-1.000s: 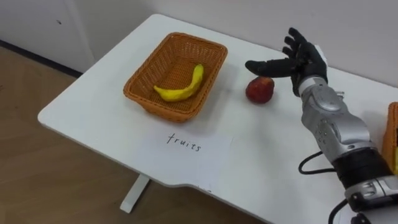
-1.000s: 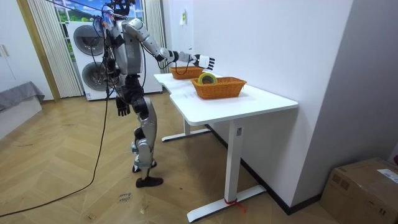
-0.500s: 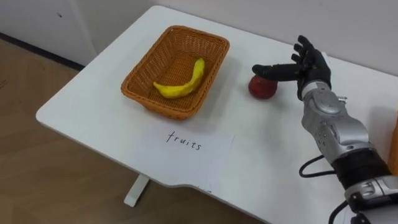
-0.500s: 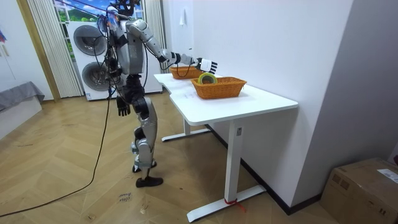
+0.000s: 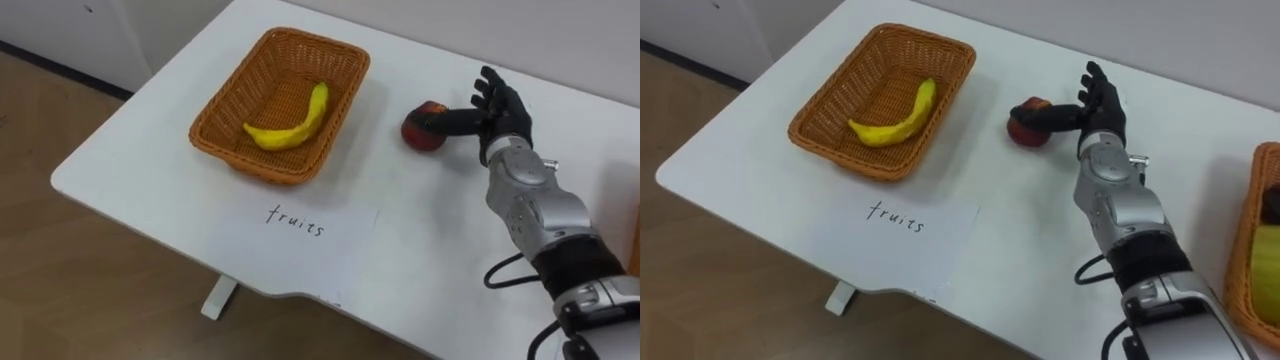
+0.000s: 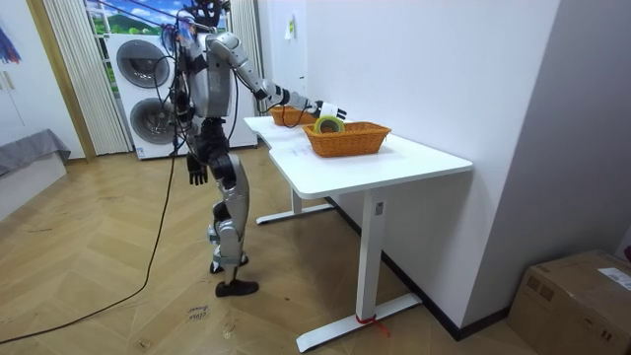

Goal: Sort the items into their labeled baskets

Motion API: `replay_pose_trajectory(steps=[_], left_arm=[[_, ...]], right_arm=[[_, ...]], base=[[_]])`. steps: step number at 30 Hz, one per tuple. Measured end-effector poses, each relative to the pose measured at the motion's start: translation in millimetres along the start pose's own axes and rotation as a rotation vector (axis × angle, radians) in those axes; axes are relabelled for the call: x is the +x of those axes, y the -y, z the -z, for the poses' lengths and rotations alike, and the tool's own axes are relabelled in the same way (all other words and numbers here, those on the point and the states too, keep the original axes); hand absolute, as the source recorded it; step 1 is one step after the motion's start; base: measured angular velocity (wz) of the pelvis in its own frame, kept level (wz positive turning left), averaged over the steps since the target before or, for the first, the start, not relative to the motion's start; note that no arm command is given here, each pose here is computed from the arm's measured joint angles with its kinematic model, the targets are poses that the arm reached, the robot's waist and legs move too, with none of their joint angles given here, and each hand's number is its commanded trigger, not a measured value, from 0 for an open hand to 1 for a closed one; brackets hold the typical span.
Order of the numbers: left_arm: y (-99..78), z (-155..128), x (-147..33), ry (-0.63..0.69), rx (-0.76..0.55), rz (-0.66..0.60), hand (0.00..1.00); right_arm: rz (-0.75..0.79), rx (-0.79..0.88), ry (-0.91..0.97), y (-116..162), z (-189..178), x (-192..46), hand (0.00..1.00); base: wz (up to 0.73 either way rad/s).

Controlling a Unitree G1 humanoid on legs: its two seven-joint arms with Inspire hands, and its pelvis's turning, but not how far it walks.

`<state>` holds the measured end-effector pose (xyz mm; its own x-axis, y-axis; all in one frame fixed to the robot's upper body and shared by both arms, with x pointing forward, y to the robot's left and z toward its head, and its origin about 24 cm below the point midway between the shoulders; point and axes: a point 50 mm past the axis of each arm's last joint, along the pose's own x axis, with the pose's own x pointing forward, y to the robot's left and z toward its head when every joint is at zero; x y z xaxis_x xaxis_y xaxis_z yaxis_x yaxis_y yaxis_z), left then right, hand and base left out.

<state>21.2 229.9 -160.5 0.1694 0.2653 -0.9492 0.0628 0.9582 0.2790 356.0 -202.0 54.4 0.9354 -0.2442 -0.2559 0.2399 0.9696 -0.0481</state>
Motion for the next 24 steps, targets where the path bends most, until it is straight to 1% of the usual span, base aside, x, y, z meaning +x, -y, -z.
replay_pose_trajectory(steps=[5,7,14,24], left_arm=[[-0.2,0,0.2,-0.001,0.002,0.000,0.00],[0.3,-1,0.3,0.004,0.009,-0.001,0.00],[2.5,-6,0.5,0.024,0.021,0.003,0.00],[4.0,-8,0.7,0.032,0.033,0.016,0.00]], right_arm=[[-0.009,-0.014,-0.002,-2,1,0,0.00],[-0.039,-0.042,-0.013,-7,3,1,0.00],[-0.069,-0.103,0.000,-11,3,2,0.00],[-0.098,-0.122,-0.004,-13,1,5,0.00]], base=[[-0.01],[0.00],[0.00],[0.02]])
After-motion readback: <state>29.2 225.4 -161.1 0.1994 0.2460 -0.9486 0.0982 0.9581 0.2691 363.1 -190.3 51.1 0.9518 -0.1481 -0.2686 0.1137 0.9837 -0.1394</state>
